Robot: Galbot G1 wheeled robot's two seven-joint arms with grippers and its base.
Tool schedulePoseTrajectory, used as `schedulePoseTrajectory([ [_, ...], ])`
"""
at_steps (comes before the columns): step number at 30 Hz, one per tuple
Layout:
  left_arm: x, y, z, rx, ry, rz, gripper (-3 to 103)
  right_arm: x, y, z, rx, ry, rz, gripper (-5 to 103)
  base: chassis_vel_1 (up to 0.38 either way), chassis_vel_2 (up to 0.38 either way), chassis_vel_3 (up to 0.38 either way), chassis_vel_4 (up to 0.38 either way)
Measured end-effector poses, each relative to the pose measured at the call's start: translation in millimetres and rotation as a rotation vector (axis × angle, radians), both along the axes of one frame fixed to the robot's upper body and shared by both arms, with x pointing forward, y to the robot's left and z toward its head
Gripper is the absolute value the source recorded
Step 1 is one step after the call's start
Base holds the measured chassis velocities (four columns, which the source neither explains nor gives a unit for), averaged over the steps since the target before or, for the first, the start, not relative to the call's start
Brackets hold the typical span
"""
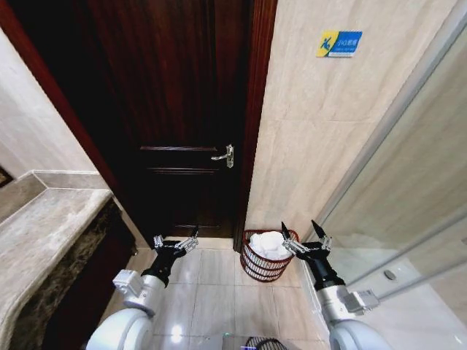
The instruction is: Discard the used towel into the hamper.
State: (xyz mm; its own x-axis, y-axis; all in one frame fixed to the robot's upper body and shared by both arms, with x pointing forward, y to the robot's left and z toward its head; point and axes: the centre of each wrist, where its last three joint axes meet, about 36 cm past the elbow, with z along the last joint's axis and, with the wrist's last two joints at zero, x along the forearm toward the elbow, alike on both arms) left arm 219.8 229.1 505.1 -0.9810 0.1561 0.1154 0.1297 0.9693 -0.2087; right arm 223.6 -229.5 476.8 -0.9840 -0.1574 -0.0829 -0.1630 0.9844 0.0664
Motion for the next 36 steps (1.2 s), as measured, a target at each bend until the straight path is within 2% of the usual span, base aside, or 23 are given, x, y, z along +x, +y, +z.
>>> schedulePoseTrajectory([
  [36, 0.0, 0.0, 0.0, 0.000, 0.000, 0.000, 99, 0.0, 0.0, 0.0, 0.000, 0.000, 0.000, 100, 0.104, -0.103, -0.107, 0.099],
])
